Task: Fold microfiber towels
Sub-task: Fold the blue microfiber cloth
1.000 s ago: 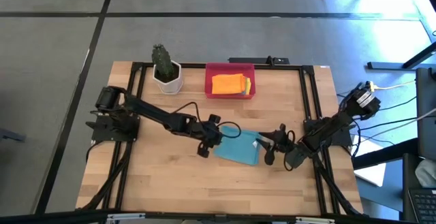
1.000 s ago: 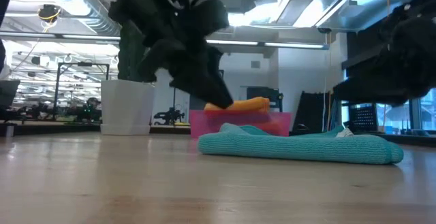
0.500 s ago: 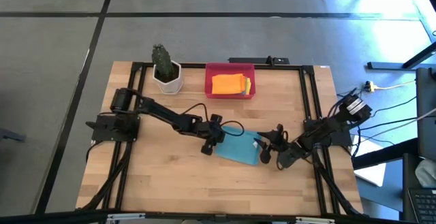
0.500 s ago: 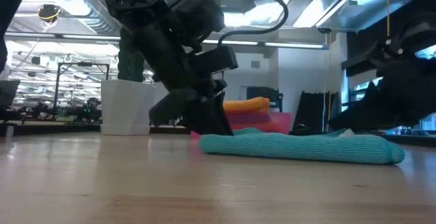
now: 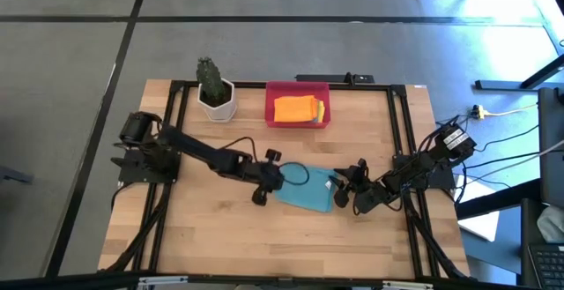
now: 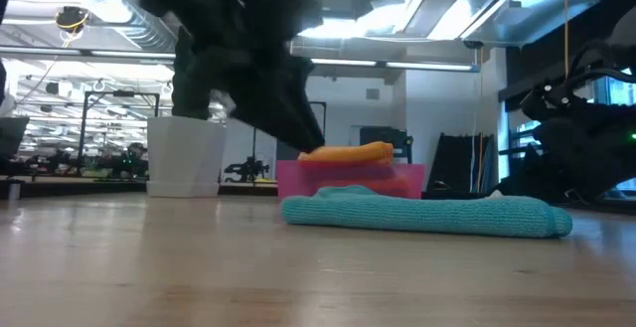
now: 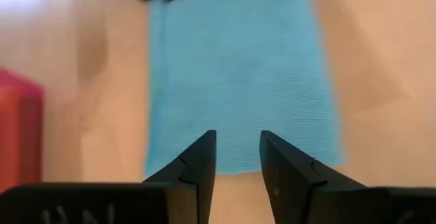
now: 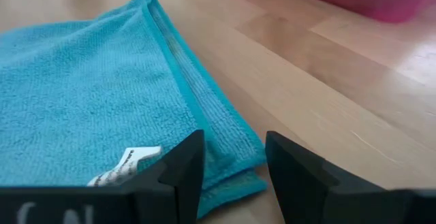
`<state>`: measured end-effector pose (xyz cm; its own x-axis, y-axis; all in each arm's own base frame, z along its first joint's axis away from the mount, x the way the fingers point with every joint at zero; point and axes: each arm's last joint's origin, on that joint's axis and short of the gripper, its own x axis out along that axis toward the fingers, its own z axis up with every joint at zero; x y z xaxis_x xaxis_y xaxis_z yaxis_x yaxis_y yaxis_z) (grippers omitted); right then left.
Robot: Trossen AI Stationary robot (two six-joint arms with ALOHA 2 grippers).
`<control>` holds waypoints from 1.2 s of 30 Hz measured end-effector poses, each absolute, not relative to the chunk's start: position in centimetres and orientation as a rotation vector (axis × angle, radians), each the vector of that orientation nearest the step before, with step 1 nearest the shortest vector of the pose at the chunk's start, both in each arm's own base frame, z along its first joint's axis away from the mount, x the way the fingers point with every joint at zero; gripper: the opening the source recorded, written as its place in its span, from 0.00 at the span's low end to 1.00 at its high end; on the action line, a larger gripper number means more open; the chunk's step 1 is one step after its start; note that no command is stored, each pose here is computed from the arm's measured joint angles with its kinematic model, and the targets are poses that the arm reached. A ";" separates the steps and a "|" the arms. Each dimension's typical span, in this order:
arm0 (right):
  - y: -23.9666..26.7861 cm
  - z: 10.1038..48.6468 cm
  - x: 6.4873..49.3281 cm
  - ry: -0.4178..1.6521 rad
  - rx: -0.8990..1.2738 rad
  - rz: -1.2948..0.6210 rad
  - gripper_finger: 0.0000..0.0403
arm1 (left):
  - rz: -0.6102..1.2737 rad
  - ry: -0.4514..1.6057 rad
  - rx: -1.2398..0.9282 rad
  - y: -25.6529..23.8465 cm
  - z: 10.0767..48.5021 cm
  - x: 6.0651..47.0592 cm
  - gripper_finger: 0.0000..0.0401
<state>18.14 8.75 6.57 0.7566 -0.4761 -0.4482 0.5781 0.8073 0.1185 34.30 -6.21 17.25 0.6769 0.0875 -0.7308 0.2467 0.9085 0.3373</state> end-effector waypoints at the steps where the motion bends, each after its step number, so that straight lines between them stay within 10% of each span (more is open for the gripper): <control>1: 8.7 6.6 18.1 0.416 0.257 -0.582 0.39 | -0.110 0.824 0.442 -6.9 17.4 34.1 0.26; 10: 8.7 6.6 18.1 0.416 0.257 -0.582 0.39 | -0.261 0.848 0.568 -11.9 15.1 33.2 0.28; 23: 8.7 6.6 18.1 0.415 0.258 -0.582 0.39 | -0.100 0.899 0.688 -12.2 12.2 33.7 0.58; 36: 8.8 6.6 18.2 0.415 0.258 -0.581 0.39 | -0.056 0.894 0.781 -11.8 10.8 34.4 0.50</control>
<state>18.15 8.75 6.57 0.7570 -0.4761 -0.4475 0.5782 0.8071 0.1194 34.41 -11.84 10.78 0.6441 0.2660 -0.7172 0.3537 0.7278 0.5876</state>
